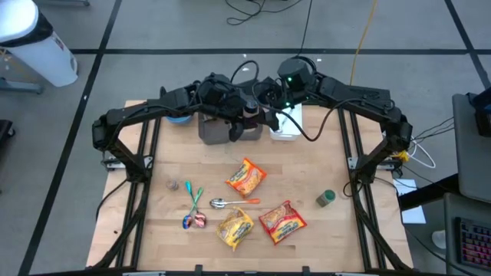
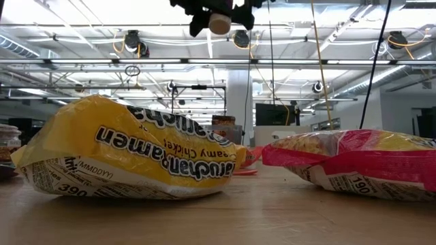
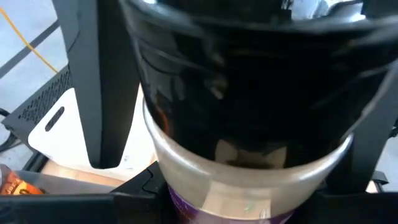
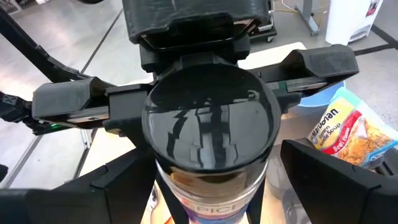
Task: Pick & Place Food Item
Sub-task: Put the violet seasoning bottle into the right black bin
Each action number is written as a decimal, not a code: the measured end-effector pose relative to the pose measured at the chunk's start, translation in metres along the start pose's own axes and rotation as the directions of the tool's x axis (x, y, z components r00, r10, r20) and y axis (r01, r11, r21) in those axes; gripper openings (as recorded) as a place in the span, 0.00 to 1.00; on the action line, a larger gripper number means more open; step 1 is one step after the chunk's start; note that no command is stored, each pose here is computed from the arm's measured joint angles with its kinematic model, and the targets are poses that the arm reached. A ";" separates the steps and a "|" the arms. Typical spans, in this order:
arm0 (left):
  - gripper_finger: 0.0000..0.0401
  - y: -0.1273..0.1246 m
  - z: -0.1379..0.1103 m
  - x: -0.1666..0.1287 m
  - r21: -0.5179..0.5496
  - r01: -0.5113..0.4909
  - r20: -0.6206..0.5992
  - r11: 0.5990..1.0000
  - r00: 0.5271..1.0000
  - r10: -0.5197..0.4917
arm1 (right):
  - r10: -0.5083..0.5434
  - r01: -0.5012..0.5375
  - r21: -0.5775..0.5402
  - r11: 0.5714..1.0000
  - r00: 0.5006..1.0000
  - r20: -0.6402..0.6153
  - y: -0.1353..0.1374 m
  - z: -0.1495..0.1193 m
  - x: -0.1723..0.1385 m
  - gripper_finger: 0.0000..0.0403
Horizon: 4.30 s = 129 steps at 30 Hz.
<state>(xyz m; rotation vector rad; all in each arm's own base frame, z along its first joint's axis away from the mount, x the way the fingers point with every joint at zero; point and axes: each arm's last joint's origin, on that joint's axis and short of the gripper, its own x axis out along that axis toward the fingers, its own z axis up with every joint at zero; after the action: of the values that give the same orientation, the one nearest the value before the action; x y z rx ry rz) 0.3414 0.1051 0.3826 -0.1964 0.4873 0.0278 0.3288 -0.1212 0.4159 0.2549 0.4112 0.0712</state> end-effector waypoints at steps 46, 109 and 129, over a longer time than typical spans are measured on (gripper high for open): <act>0.56 0.000 0.006 -0.008 -0.038 0.007 0.045 0.999 0.999 -0.005 | -0.015 0.017 -0.030 0.999 0.998 0.066 0.004 0.008 -0.017 0.42; 0.97 0.011 0.016 -0.105 -0.160 -0.096 0.154 0.982 0.981 0.121 | -0.003 0.005 -0.090 0.996 1.000 0.029 0.014 0.006 -0.026 0.42; 0.72 0.004 0.020 -0.089 -0.155 0.137 0.167 0.978 0.980 -0.110 | 0.118 -0.121 -0.111 0.986 0.992 -0.034 0.017 -0.016 0.002 0.42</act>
<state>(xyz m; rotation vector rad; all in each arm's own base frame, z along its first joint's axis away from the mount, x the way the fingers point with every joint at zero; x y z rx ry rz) 0.2720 0.1145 0.4403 -0.3849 0.3139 -0.0381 0.3235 -0.1005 0.4056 0.1672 0.4178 0.2157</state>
